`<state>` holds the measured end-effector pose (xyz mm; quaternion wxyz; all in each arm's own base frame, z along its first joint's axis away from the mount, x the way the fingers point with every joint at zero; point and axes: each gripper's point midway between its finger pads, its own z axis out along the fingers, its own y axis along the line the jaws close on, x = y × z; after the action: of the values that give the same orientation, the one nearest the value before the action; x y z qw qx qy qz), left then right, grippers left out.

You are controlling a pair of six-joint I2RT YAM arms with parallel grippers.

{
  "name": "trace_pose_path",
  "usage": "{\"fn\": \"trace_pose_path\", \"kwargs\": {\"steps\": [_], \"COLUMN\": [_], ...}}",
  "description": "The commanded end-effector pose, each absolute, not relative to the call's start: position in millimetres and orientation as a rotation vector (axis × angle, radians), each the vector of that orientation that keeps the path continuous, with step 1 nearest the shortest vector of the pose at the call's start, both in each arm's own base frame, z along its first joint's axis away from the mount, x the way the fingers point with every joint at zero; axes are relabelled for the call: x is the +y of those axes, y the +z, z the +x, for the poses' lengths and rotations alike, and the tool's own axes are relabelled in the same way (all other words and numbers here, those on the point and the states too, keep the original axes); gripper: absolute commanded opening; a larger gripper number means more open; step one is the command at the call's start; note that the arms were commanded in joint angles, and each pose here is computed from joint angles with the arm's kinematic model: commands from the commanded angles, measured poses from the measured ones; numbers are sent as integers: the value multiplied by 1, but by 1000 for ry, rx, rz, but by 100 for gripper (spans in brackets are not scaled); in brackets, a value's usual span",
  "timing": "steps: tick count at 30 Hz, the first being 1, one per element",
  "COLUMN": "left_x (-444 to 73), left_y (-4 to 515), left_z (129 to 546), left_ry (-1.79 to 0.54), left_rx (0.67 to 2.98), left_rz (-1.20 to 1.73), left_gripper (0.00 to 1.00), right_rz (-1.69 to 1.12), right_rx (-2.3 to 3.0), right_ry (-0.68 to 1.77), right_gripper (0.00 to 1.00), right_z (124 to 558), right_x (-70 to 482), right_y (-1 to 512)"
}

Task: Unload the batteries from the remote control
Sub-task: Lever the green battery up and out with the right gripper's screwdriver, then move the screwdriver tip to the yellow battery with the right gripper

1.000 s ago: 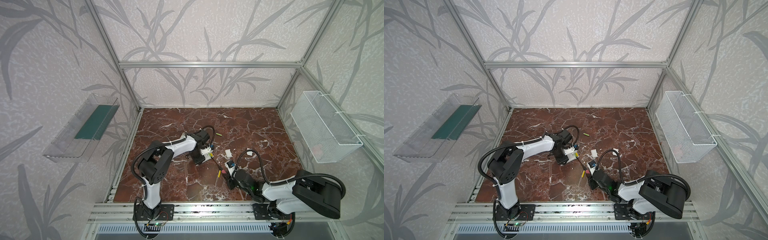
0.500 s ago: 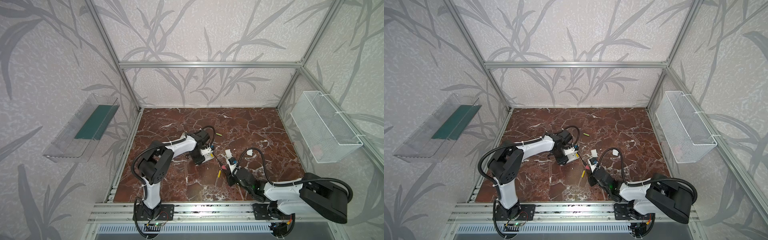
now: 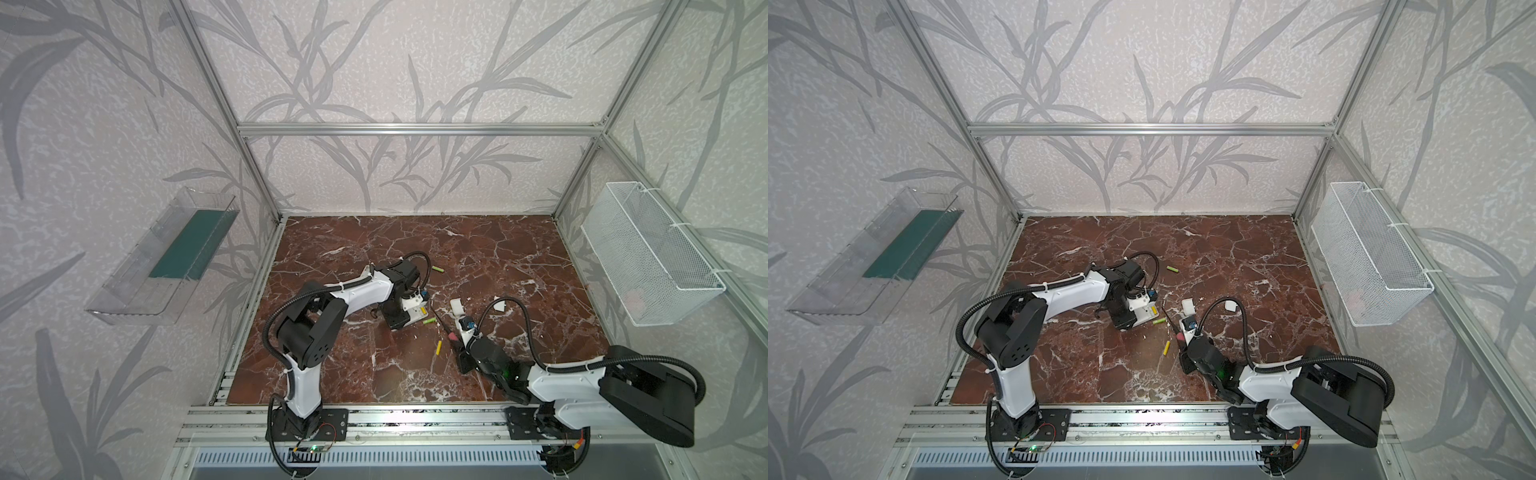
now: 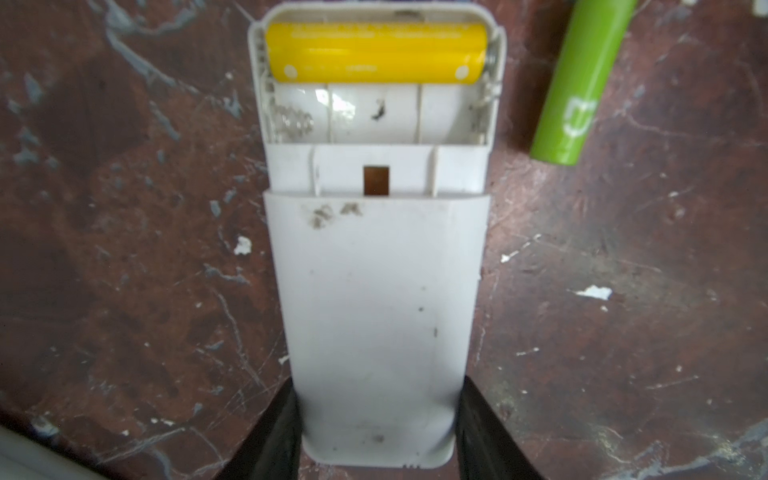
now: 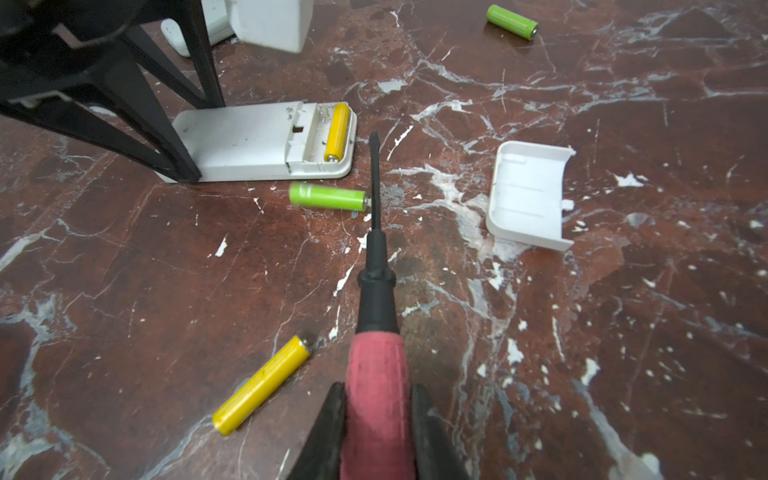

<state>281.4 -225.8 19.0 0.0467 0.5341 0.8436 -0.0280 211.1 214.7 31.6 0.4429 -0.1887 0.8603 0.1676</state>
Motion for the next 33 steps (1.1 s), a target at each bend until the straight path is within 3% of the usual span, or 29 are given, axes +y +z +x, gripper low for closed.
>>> {"fn": "trace_pose_path", "kwargs": {"steps": [1,33], "left_x": [-228,-229], "left_y": [-4,-7], "left_z": [246,247], "left_ry": [-205,-182], "left_rx": [2630,2685], "left_rz": [1775,1686], "left_gripper": [11,11], "right_rz": [-421,-506], "right_rx": [2105,2240], "right_ry": [418,420], "right_gripper": [0,0], "right_z": [218,214], "right_x": [216,229], "right_y": [44,69]}}
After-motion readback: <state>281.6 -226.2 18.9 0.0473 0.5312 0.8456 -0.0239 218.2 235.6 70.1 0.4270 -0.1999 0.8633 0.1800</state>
